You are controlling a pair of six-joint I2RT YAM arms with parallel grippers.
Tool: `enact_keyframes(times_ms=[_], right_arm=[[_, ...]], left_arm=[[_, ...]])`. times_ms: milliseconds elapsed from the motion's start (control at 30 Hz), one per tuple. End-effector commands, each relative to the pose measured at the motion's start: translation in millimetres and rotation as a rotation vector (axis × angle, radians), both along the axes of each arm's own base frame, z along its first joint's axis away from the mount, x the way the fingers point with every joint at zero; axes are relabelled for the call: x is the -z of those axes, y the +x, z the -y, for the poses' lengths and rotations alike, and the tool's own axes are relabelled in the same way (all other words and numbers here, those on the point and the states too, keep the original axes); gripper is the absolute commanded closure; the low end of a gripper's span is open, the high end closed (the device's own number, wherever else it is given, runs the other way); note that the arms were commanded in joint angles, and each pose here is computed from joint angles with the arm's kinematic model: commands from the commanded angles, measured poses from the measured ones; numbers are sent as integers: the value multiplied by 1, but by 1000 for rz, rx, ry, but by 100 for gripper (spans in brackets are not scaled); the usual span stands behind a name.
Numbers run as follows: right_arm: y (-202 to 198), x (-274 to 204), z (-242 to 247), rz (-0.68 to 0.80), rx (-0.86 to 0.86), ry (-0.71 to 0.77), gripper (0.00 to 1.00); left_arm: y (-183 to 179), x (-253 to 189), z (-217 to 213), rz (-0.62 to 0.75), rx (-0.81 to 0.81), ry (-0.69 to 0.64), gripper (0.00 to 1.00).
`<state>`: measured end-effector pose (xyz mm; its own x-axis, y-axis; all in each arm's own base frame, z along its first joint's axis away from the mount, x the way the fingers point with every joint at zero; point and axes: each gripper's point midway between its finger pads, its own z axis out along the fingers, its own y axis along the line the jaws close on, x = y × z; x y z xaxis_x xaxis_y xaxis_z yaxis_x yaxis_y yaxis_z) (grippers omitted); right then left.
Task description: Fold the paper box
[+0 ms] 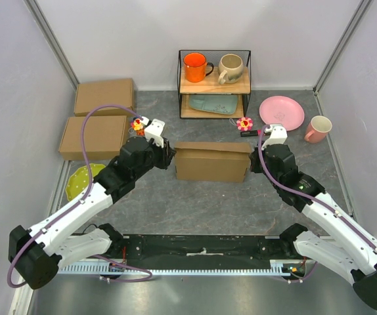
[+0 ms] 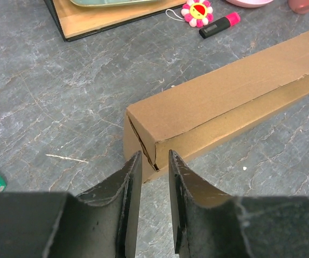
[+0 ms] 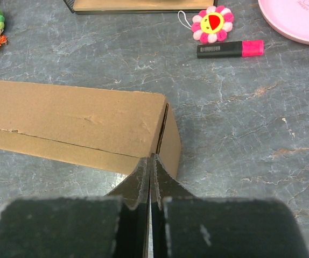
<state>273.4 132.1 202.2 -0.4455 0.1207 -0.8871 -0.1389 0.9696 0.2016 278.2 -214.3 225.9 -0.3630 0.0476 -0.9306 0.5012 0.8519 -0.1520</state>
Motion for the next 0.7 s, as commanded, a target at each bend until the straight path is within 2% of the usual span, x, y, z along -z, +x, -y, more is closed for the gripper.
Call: enact_keyframes(times_ms=[0, 167, 667], right_arm=[[-10, 22, 3, -89, -5, -44, 100], [-10, 21, 2, -85, -11, -45, 100], [-12, 25, 4, -91, -13, -49, 100]], left_arm=[[8, -18, 0, 58, -12, 15, 67], [12, -10, 1, 54, -15, 33, 69], [18, -25, 7, 83, -6, 14, 71]])
